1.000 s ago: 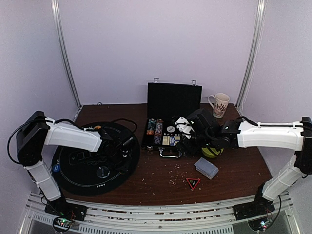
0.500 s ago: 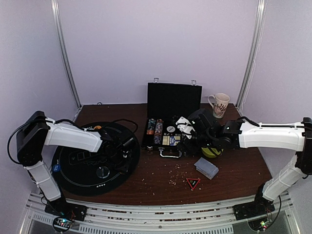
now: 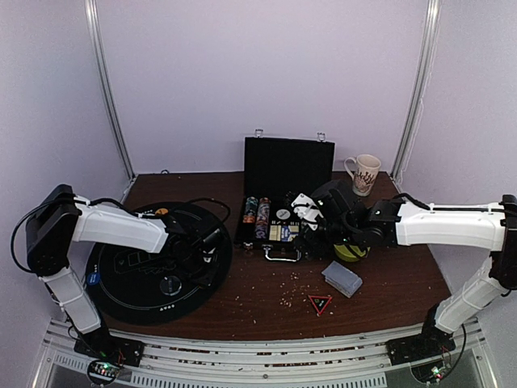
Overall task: Distribute texas hold em gaming equipment
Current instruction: Pick up the pile of poker chips from the dealer area.
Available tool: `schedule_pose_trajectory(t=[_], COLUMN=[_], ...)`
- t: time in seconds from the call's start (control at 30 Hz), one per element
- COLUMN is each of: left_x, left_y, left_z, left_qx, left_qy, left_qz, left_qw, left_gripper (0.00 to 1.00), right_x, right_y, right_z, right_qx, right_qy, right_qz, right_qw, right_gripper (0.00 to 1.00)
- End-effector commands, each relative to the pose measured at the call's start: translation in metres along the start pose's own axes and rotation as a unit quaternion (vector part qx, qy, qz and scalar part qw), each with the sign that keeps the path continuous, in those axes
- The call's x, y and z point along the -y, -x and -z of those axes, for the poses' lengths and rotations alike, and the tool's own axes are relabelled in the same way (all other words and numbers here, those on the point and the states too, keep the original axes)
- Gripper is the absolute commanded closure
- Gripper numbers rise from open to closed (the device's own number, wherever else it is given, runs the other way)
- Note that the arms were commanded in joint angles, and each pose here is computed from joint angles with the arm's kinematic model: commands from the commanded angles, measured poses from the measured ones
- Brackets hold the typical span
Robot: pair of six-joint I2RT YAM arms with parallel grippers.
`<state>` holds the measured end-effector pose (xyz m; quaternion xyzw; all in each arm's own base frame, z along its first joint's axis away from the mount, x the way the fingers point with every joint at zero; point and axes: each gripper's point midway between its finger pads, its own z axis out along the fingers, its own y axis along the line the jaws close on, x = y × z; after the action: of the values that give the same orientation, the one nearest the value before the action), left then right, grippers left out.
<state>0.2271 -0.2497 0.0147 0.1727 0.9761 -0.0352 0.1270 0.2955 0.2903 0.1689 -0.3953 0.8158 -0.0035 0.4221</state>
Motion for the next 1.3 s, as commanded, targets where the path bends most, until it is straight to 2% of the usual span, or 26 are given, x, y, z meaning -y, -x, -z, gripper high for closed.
schedule_pose_trajectory(t=[0.0, 0.23, 0.4, 0.6, 0.7, 0.93, 1.0, 1.03, 1.27], left_x=[-0.002, -0.005, -0.005, -0.006, -0.008, -0.006, -0.004, -0.004, -0.002], left_y=[-0.053, -0.061, -0.065, -0.068, -0.070, -0.066, -0.064, -0.064, -0.051], left_z=[-0.008, -0.008, -0.006, -0.006, -0.007, -0.007, -0.007, -0.007, 0.004], left_qx=[-0.096, -0.107, -0.112, -0.119, -0.121, -0.117, -0.116, -0.117, -0.095], left_qy=[-0.006, -0.006, -0.010, -0.009, -0.006, -0.007, -0.010, -0.010, -0.010], left_qz=[-0.026, -0.030, -0.032, -0.039, -0.040, -0.047, -0.049, -0.051, -0.057], left_qw=[0.995, 0.994, 0.993, 0.992, 0.992, 0.992, 0.992, 0.992, 0.994], left_gripper=[0.51, 0.53, 0.48, 0.50, 0.56, 0.80, 0.90, 0.98, 1.00], right_x=[0.008, 0.008, 0.009, 0.008, 0.009, 0.009, 0.009, 0.009, 0.010], right_y=[0.006, 0.008, 0.009, 0.008, 0.008, 0.010, 0.011, 0.012, 0.012], right_z=[0.008, 0.010, 0.010, 0.010, 0.010, 0.010, 0.011, 0.011, 0.012], right_qx=[0.010, 0.014, 0.014, 0.014, 0.014, 0.016, 0.018, 0.019, 0.020], right_qy=[-0.007, -0.008, -0.009, -0.007, -0.008, -0.008, -0.008, -0.008, -0.011], right_qz=[-0.002, -0.004, -0.003, -0.005, -0.006, -0.007, -0.008, -0.009, -0.007], right_qw=[1.000, 1.000, 1.000, 1.000, 1.000, 1.000, 1.000, 1.000, 1.000], right_gripper=[0.00, 0.00, 0.00, 0.00, 0.00, 0.00, 0.00, 0.00, 0.00])
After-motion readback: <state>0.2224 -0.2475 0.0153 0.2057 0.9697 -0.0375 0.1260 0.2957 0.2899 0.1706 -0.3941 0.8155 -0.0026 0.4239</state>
